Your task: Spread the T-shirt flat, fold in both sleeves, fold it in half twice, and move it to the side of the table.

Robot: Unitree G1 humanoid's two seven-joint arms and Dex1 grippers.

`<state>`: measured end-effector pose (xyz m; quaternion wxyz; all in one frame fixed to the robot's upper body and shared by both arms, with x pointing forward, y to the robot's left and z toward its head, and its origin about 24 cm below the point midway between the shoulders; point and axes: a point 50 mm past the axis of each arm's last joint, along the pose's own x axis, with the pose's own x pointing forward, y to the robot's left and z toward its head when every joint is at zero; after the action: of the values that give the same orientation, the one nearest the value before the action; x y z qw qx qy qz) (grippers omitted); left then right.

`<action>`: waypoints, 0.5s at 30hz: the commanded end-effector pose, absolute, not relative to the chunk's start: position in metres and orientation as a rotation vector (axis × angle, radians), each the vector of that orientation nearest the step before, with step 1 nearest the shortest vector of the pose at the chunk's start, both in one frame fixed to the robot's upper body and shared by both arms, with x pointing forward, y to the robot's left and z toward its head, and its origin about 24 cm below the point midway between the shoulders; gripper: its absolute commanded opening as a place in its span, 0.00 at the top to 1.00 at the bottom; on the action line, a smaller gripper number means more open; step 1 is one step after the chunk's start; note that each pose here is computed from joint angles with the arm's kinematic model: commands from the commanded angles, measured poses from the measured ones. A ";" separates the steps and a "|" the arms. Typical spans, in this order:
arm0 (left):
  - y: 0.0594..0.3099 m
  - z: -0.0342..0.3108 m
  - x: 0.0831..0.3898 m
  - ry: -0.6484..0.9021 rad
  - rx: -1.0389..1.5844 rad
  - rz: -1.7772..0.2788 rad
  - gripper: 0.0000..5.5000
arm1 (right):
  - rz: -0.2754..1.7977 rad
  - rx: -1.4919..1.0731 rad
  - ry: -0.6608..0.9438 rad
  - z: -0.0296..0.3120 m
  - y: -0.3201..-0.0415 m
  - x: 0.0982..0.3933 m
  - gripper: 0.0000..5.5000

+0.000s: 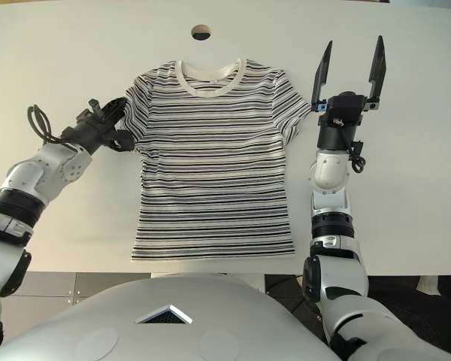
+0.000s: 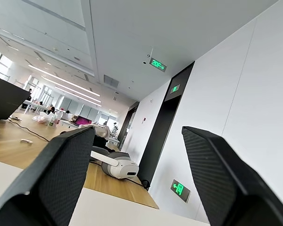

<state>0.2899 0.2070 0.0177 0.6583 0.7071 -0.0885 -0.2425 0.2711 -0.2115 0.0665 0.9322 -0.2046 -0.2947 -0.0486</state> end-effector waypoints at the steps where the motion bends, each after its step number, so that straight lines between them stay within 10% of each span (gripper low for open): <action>1: 0.198 0.028 0.295 -0.266 1.570 -0.459 0.98 | -0.083 -0.422 -0.594 0.065 -0.211 0.271 0.38; 15: 0.143 0.015 0.297 -0.393 1.537 -0.622 0.98 | -0.056 -0.420 -0.585 0.062 -0.203 0.276 0.38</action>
<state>0.2968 0.1488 0.0171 0.6691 0.6760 -0.1718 -0.2566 0.2719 -0.2060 0.0569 0.9385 -0.2059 -0.2753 -0.0318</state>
